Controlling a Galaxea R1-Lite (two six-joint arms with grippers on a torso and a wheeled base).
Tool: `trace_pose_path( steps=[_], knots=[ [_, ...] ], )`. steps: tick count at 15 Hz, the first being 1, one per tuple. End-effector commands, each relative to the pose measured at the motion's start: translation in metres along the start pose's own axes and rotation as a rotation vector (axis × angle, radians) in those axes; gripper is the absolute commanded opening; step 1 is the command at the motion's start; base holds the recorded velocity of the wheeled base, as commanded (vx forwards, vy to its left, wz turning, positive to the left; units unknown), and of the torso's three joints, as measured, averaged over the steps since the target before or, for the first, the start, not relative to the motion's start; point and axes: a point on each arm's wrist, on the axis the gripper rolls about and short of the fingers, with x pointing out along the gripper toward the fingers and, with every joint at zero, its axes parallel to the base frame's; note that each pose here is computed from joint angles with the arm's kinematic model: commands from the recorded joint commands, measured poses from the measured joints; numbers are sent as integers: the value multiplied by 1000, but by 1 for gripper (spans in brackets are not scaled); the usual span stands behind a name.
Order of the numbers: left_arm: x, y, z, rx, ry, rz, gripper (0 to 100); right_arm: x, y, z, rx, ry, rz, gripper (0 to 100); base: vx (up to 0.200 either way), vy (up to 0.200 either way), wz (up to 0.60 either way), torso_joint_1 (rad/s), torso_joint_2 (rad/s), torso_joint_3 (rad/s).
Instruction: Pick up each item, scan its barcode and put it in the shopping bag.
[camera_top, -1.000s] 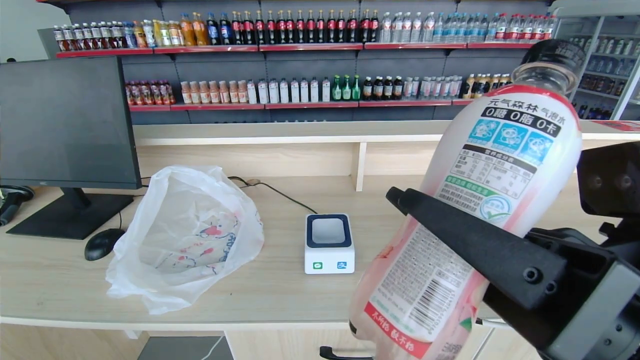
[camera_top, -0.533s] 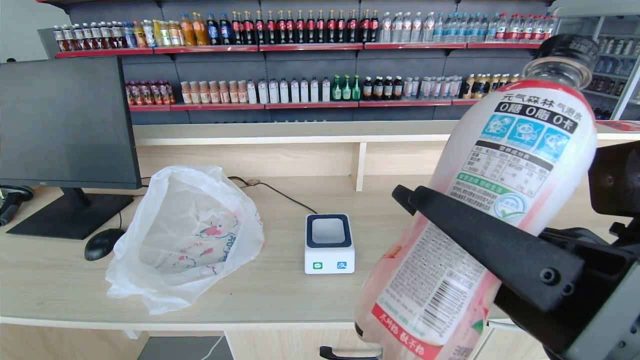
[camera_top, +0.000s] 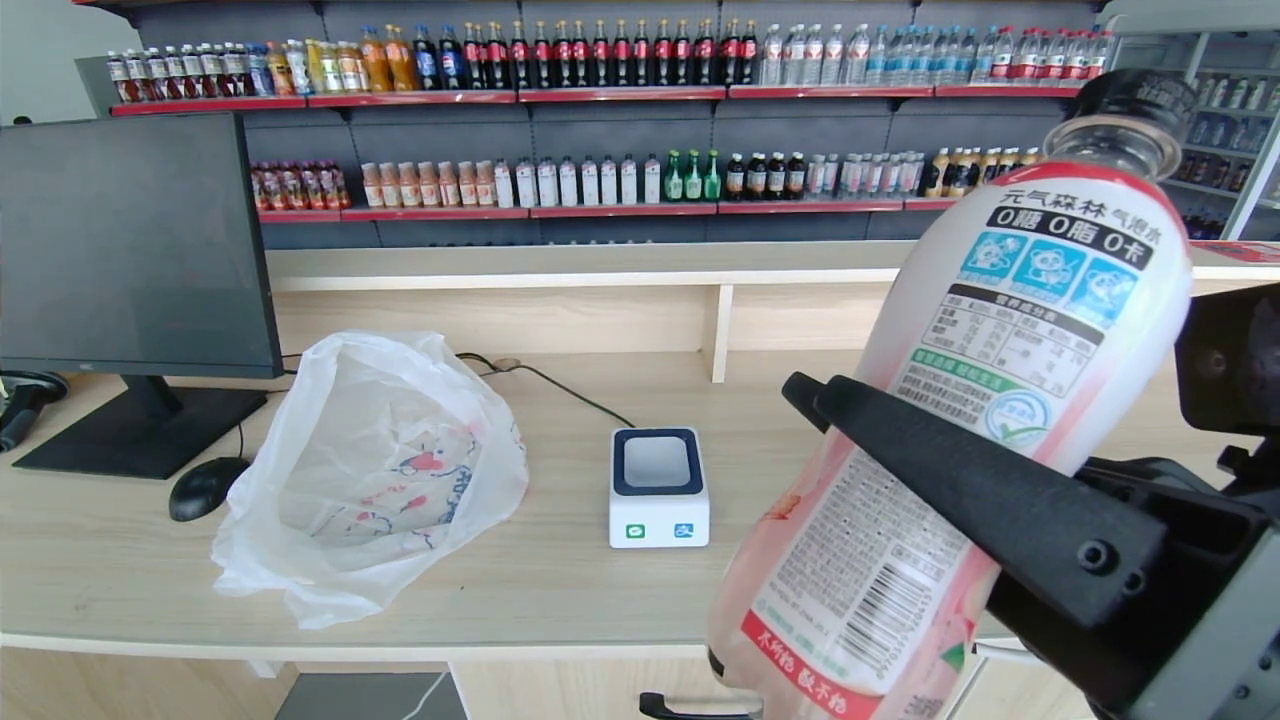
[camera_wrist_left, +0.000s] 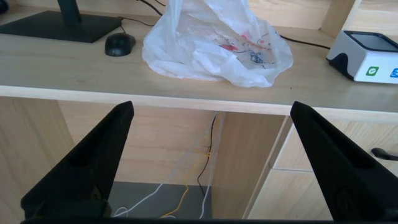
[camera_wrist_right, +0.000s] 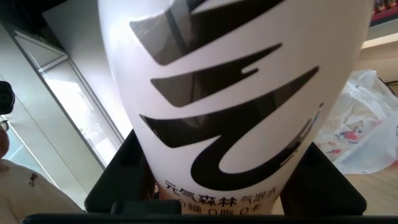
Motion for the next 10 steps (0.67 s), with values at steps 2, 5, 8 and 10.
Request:
trace_pose_path(
  steps=[2,5,8,10],
  knots=[
    [0,0,0,0,0,0,100,0,-2,-2,-7,8,-5,0,0,0,0,0,0,0],
    [0,0,0,0,1,0,100,-1,-7,-5,-53,50,14,0,0,0,0,0,0,0],
    [0,0,0,0,0,0,100,-11,-16,-19,-119,132,-15,0,0,0,0,0,0,0],
    [0,0,0,0,0,0,100,-15,-29,-19,-175,143,-69,0,0,0,0,0,0,0]
  ],
)
